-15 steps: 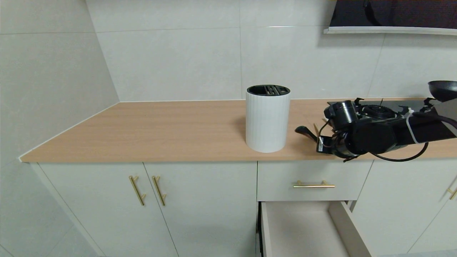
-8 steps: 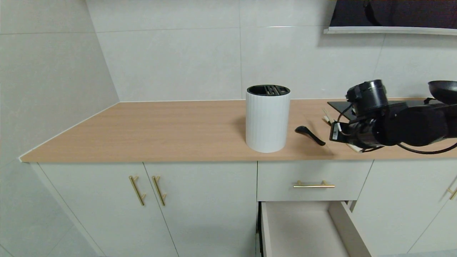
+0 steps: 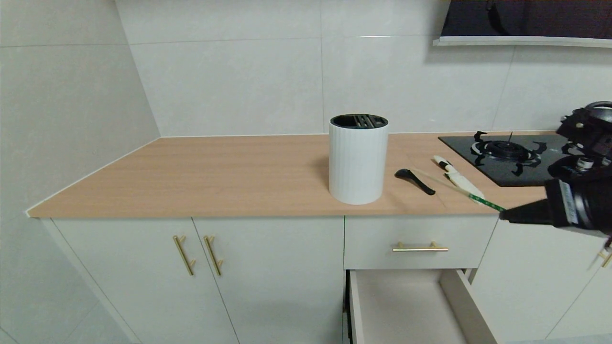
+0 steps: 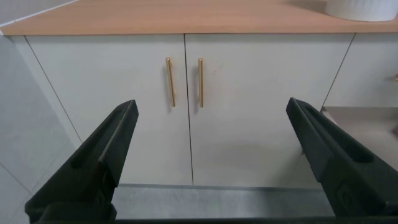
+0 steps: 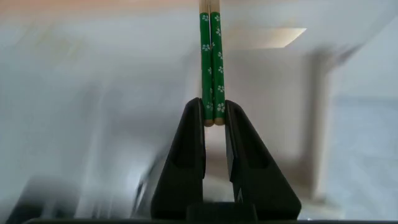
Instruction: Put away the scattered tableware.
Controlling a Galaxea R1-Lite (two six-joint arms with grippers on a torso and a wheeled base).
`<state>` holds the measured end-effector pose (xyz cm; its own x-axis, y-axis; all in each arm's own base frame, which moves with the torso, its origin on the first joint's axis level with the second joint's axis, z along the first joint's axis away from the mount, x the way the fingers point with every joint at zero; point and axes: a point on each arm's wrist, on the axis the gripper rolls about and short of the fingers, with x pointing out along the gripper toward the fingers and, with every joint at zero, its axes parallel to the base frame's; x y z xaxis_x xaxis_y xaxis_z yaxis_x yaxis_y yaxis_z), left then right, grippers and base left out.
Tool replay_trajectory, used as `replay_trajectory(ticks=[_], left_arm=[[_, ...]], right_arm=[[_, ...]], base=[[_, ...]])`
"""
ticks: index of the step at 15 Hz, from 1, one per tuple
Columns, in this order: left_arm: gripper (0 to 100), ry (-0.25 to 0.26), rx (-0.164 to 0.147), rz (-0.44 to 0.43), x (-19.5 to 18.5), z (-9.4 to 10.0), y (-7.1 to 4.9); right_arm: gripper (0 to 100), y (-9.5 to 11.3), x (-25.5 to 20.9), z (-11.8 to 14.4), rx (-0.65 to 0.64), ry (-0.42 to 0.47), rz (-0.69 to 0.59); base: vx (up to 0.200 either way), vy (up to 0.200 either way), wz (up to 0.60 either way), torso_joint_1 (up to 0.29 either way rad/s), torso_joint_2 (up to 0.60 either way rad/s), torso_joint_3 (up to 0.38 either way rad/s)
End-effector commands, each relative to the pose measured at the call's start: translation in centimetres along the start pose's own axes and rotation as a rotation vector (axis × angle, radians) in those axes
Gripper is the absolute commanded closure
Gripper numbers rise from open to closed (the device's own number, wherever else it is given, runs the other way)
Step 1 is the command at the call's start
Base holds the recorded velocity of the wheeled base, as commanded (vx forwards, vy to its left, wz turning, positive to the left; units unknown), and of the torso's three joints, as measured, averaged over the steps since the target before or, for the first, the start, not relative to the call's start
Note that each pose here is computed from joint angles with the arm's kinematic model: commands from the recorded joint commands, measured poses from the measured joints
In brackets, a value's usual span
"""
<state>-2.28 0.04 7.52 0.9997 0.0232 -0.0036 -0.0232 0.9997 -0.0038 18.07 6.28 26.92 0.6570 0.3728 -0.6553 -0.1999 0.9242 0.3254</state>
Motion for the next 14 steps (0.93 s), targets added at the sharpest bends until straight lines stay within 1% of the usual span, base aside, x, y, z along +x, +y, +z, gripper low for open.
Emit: replay_trajectory(ticks=[1,3,5,7,9,11,14], left_arm=[[0,-0.001,-0.001,0.000,0.0,0.0,0.0],[0,-0.001,-0.001,0.001,0.0,0.0,0.0],[0,-0.001,-0.001,0.000,0.0,0.0,0.0],[0,-0.001,-0.001,0.001,0.0,0.0,0.0],[0,-0.001,-0.001,0.000,0.0,0.0,0.0],[0,-0.001,-0.001,0.001,0.0,0.0,0.0],[0,-0.001,-0.001,0.001,0.0,0.0,0.0]], right_arm=[[100,0.1,-3.9,-2.1,-0.064,-0.016,0.053],[100,0.0,-3.4,-3.3,-0.125,0.093,0.045],[100,-0.1,-2.8,-3.6,-0.146,0.130,0.049],[100,-0.1,-1.1,-3.7,-0.143,0.198,0.064],[100,-0.3,0.3,-3.6,-0.136,0.248,0.052],[100,-0.1,1.2,-3.6,-0.139,0.281,0.050],[100,-0.2,1.5,-3.7,-0.138,0.291,0.048]], base=[[0.000,0.000,0.00,0.000,0.00,0.000],[0.000,0.000,0.00,0.000,0.00,0.000],[0.000,0.000,0.00,0.000,0.00,0.000],[0.000,0.000,0.00,0.000,0.00,0.000],[0.000,0.000,0.00,0.000,0.00,0.000],[0.000,0.000,0.00,0.000,0.00,0.000],[0.000,0.000,0.00,-0.063,0.15,0.091]])
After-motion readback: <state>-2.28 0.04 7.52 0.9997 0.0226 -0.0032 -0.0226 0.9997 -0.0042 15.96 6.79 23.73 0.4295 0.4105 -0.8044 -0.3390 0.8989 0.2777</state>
